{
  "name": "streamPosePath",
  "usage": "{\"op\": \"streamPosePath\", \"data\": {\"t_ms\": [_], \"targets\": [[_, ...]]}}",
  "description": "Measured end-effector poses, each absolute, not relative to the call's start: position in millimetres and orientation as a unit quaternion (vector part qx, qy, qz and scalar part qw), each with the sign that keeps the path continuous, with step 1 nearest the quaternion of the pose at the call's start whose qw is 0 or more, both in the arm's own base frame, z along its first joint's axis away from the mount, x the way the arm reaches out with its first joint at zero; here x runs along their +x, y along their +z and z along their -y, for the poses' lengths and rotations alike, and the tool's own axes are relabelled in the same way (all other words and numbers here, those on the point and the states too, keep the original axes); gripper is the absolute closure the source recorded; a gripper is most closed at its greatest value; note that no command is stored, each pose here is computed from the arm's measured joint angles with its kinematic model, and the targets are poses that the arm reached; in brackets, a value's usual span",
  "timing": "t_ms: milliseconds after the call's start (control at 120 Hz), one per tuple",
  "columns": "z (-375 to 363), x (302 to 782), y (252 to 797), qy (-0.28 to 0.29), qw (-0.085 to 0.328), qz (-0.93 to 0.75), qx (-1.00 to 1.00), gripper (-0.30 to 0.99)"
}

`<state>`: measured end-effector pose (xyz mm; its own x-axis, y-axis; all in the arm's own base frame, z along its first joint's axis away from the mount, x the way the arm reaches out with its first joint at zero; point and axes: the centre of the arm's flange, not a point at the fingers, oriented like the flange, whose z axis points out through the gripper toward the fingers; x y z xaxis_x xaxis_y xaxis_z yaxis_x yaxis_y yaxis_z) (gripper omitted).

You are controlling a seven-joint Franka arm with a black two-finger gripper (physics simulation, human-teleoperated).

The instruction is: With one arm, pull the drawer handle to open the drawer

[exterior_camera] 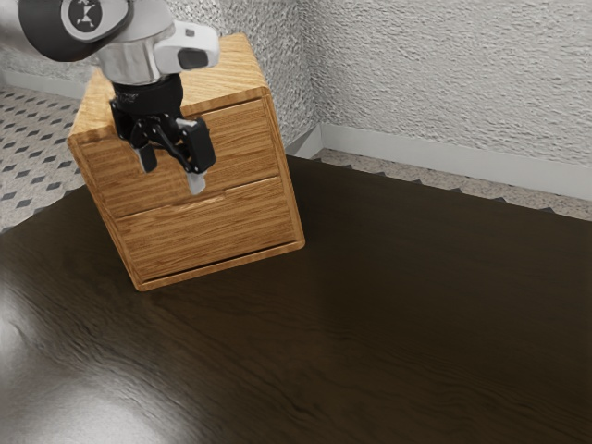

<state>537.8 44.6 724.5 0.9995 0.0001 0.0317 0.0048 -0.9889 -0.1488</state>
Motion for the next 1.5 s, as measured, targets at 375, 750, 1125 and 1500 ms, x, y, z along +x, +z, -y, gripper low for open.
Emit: {"op": "streamPosePath", "data": {"t_ms": [375, 750, 1125, 1500], "targets": [[-64.1, 484.3, 701.8, -0.055, 0.137, -0.098, -0.984, 0.0], [-86.0, 516.7, 699.1, -0.081, 0.262, -0.25, -0.928, 0.22], [-108.0, 572.9, 683.8, -0.117, 0.27, -0.337, -0.895, 0.44], [-165.0, 581.6, 671.6, -0.104, 0.271, -0.347, -0.892, 0.48]]}}
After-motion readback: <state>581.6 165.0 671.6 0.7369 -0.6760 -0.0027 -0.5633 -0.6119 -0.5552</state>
